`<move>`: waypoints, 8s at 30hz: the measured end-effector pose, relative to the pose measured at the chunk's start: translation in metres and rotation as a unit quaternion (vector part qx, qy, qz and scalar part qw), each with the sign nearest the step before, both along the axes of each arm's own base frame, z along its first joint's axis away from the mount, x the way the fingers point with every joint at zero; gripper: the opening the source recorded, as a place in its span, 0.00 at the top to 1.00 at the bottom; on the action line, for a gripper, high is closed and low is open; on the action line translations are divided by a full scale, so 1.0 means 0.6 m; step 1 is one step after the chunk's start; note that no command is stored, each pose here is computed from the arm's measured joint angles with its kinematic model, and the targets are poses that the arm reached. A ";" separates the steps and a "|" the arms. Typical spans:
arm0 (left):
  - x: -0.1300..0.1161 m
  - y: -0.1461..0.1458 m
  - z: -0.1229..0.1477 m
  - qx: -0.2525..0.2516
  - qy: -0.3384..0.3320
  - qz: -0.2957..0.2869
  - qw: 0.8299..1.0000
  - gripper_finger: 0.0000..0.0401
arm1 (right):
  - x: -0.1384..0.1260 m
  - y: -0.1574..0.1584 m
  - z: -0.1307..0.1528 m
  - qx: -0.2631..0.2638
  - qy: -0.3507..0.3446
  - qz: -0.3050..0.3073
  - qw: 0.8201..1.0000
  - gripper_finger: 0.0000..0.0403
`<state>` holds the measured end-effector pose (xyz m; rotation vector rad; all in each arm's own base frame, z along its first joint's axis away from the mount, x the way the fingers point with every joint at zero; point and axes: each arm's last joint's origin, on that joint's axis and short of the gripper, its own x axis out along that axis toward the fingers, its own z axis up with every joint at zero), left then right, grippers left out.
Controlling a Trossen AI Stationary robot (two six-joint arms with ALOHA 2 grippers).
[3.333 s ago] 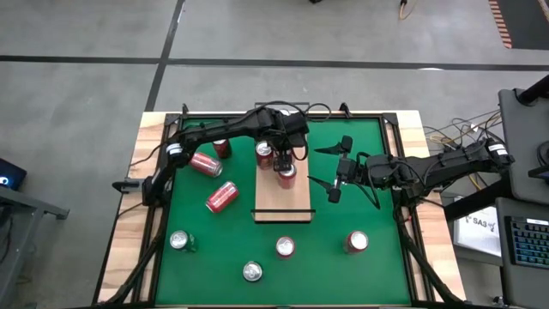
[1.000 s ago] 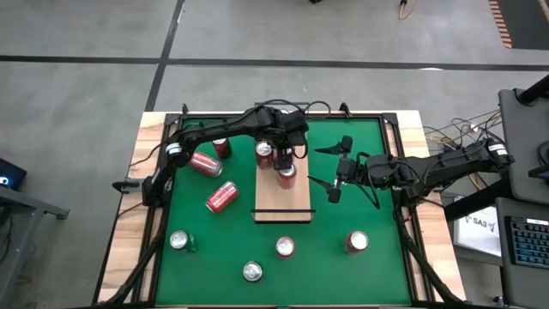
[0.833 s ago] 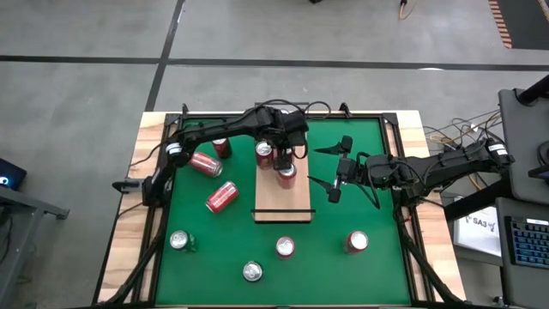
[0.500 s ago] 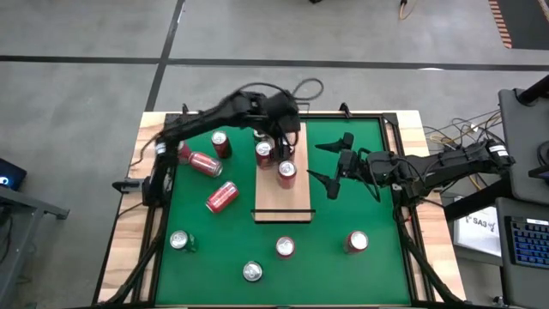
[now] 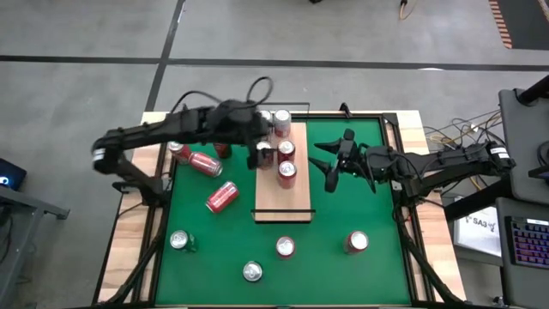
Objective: Place canned beverage on shelf
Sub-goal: Put the red soda can on the shelf and aligned with the other red soda can, then adjust the green soda can
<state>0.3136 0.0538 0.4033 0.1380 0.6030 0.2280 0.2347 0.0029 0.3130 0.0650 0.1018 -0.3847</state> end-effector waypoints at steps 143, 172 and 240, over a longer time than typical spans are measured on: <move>-0.282 -0.011 -0.175 0.217 -0.208 0.025 0.953 0.63 | 0.207 -0.145 -0.007 0.273 0.389 -0.210 0.855 0.97; -0.281 -0.011 -0.175 0.217 -0.208 0.025 0.954 0.63 | 0.222 -0.145 -0.013 0.259 0.345 -0.184 0.883 0.97; -0.279 -0.007 -0.180 0.226 -0.190 0.046 0.954 0.63 | 0.342 -0.233 -0.077 0.071 0.253 -0.063 0.963 0.97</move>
